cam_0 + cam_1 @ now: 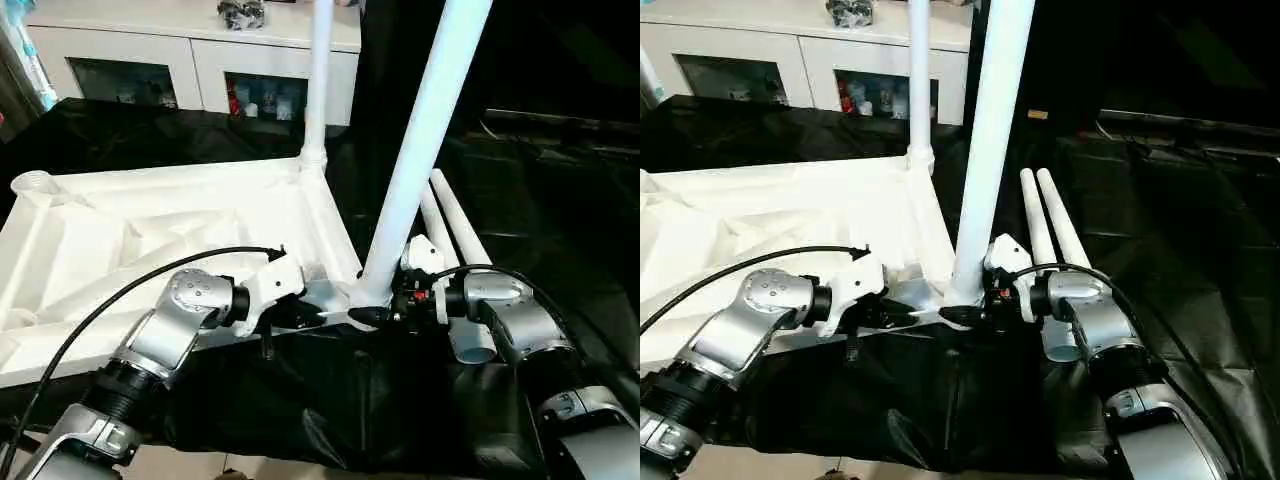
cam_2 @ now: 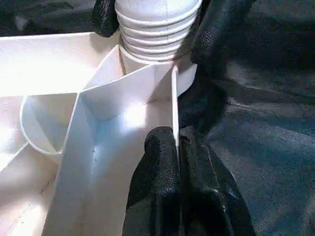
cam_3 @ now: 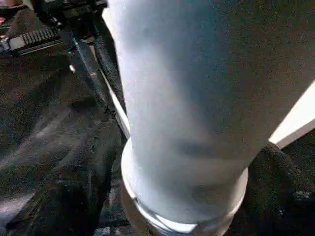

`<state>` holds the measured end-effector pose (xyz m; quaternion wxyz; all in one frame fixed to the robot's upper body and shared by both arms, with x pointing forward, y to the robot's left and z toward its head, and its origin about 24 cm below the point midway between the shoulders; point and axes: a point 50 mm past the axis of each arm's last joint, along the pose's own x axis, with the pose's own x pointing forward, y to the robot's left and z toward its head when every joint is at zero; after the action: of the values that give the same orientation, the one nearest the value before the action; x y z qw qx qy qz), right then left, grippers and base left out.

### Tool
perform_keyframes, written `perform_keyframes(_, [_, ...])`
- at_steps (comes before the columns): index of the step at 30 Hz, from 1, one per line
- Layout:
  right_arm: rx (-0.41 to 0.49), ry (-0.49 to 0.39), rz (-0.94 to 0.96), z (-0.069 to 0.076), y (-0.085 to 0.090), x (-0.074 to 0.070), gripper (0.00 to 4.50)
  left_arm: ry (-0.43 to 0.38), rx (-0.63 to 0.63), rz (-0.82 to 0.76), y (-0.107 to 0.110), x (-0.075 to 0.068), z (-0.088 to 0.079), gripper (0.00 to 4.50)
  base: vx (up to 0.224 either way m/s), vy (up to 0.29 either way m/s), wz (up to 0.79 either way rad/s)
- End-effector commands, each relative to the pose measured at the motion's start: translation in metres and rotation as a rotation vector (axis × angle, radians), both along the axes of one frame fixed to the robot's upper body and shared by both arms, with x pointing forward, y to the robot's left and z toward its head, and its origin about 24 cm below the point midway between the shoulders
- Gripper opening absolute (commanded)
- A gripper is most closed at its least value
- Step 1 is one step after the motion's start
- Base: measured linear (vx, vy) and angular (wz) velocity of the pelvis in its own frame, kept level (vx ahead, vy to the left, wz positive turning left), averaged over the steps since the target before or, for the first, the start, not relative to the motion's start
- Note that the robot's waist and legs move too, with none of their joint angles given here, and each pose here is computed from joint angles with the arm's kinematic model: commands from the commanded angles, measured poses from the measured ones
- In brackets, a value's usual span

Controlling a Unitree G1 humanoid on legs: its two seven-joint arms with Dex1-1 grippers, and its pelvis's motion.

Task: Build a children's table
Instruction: Rotate leg to tighten

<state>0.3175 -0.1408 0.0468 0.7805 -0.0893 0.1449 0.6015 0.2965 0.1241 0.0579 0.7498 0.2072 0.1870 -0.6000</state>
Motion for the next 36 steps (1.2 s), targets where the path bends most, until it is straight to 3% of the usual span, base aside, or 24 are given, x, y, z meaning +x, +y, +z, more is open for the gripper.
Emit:
perform_keyframes(1, [-0.001, 0.009, 0.062, -0.001, 0.008, -0.005, 3.29, 0.000, -0.023, -0.084, -0.014, -0.006, 0.000, 0.00, 0.000, 0.000, 0.00])
perform_keyframes(7, [0.043, 0.052, 0.054, -0.005, 0.011, -0.008, 2.78, 0.002, -0.044, -0.057, -0.014, -0.006, 0.000, 0.00, 0.000, 0.000, 0.00])
perform_keyframes(11, [0.054, 0.073, -0.028, -0.013, 0.017, -0.006, 2.75, -0.023, -0.064, 0.050, -0.017, 0.002, -0.001, 0.00, 0.000, 0.000, 0.00])
perform_keyframes(18, [0.057, 0.065, -0.508, -0.027, 0.042, 0.019, 2.73, -0.124, -0.116, 0.400, -0.037, 0.033, 0.009, 0.00, 0.000, 0.000, 0.00])
perform_keyframes(22, [0.101, 0.077, -0.700, -0.024, 0.051, 0.030, 2.73, -0.156, -0.130, 0.493, -0.046, 0.041, 0.013, 0.00, 0.000, 0.000, 0.00])
perform_keyframes(23, [0.156, 0.076, -0.749, -0.016, 0.064, 0.035, 2.73, -0.157, -0.159, 0.511, -0.057, 0.042, 0.017, 0.00, 0.000, 0.000, 0.00])
perform_keyframes(26, [0.171, 0.036, -0.719, -0.010, 0.074, 0.037, 2.73, -0.154, -0.177, 0.489, -0.064, 0.039, 0.018, 0.00, 0.000, 0.000, 0.00])
perform_keyframes(28, [0.176, 0.032, -0.705, -0.009, 0.075, 0.036, 3.42, -0.151, -0.181, 0.481, -0.065, 0.039, 0.018, 0.00, 0.000, 0.000, 0.00])
perform_keyframes(33, [0.241, 0.070, -0.633, -0.007, 0.073, 0.033, 3.88, -0.140, -0.174, 0.422, -0.065, 0.032, 0.014, 0.00, 0.011, 0.000, 0.00])
perform_keyframes(36, [0.191, 0.028, -0.578, -0.007, 0.055, 0.032, 4.11, -0.110, -0.175, 0.373, -0.061, 0.026, 0.011, 0.00, 0.000, 0.000, 0.00])
